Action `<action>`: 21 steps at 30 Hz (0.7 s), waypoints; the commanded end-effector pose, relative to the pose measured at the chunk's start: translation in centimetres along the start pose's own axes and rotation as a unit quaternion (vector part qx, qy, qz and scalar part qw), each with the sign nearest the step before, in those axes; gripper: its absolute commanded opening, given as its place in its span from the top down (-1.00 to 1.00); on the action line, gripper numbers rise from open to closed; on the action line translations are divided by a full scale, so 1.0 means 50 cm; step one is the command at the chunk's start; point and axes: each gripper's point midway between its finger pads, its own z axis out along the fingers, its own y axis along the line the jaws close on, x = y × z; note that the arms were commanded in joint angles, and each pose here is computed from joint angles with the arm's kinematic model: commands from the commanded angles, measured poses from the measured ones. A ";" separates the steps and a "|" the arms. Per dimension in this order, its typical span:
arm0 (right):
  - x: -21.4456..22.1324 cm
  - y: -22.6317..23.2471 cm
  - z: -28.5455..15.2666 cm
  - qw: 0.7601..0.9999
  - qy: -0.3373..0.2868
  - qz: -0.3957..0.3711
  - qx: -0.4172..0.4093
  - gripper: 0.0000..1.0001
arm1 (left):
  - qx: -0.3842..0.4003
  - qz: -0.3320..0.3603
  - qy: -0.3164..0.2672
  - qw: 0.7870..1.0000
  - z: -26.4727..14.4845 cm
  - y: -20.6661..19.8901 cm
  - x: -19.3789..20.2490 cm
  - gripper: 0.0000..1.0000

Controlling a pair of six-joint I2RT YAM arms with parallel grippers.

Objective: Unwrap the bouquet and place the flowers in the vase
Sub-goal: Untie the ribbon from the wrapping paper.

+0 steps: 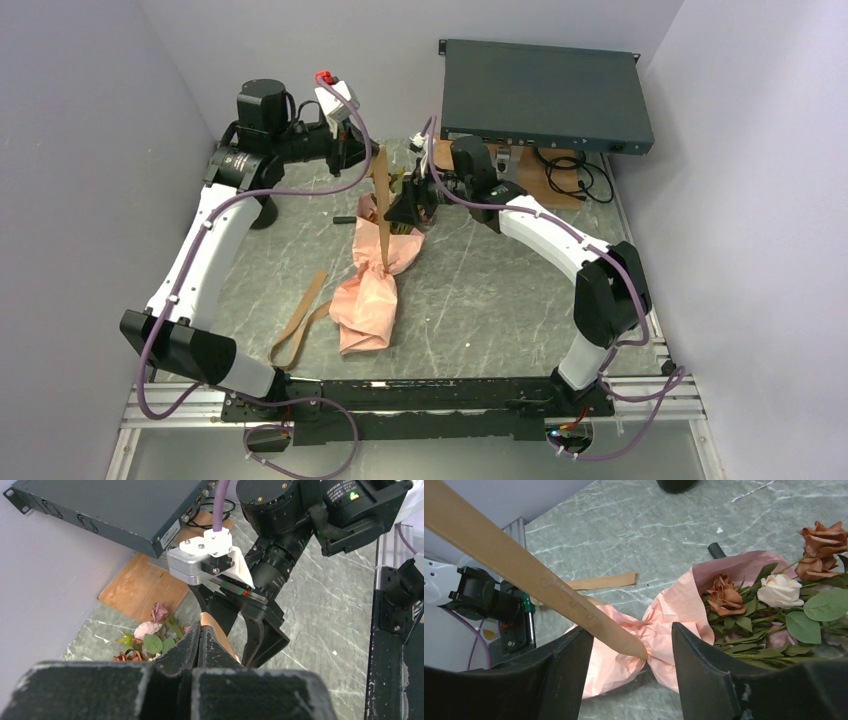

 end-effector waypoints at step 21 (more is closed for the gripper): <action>-0.124 0.056 0.005 0.997 -0.069 -0.015 -0.042 1.00 | -0.058 -0.018 0.014 0.998 -0.017 0.000 0.096 -0.50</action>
